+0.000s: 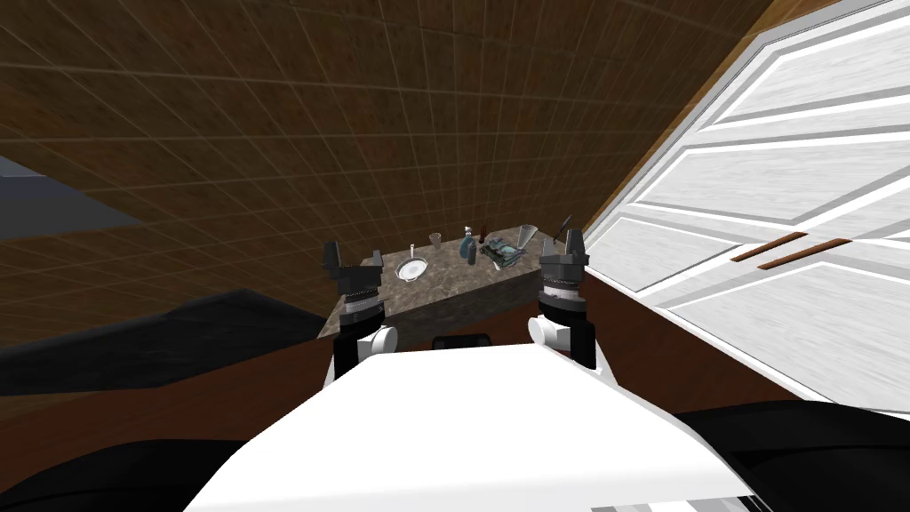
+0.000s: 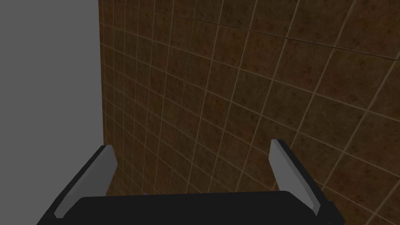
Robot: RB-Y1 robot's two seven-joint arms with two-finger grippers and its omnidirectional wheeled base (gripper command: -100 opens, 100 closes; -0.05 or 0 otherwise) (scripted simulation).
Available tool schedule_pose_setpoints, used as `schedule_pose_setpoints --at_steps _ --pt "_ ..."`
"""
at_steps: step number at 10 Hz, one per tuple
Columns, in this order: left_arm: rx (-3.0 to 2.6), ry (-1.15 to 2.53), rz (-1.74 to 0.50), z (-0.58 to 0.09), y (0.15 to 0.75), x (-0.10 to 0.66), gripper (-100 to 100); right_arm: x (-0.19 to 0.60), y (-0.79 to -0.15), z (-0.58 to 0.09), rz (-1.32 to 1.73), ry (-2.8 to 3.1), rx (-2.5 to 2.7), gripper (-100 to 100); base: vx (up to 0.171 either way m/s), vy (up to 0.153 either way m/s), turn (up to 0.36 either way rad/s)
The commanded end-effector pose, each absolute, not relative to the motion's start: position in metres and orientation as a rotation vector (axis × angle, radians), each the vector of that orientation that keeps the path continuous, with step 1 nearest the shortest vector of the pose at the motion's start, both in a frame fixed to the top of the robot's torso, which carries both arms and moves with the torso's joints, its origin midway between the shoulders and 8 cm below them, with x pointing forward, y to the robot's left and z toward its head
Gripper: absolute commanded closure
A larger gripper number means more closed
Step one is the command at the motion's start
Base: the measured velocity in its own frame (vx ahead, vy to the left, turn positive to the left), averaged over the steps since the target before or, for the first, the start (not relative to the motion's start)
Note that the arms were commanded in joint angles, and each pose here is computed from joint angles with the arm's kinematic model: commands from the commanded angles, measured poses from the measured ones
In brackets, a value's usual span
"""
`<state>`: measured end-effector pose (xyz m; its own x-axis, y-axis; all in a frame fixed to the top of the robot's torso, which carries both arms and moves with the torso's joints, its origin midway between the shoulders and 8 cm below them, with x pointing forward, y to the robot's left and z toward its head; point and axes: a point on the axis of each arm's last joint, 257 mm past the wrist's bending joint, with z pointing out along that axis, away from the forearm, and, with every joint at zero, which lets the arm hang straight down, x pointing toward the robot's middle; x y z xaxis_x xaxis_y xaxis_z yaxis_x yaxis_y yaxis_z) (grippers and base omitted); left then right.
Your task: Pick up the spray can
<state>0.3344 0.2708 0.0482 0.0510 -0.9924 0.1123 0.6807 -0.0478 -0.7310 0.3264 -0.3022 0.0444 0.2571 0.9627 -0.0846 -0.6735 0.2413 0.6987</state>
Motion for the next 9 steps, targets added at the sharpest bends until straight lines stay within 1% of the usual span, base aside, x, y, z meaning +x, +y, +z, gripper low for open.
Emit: schedule_pose_setpoints --at_steps 1,5,9 --pt "-0.742 0.543 -1.469 0.048 0.271 0.334 0 0.333 -0.3 0.04 1.241 0.595 0.616 -100 -0.028 -0.022 0.007" --pt "-0.742 0.543 -1.469 0.048 0.271 0.334 0 0.359 -0.302 0.021 1.379 0.617 0.725 -100 -0.06 -0.081 0.008" --pt "-0.742 0.543 -1.469 0.048 0.271 0.334 0 0.388 -0.303 0.0 1.53 0.606 0.875 -100 -0.041 -0.086 0.002"
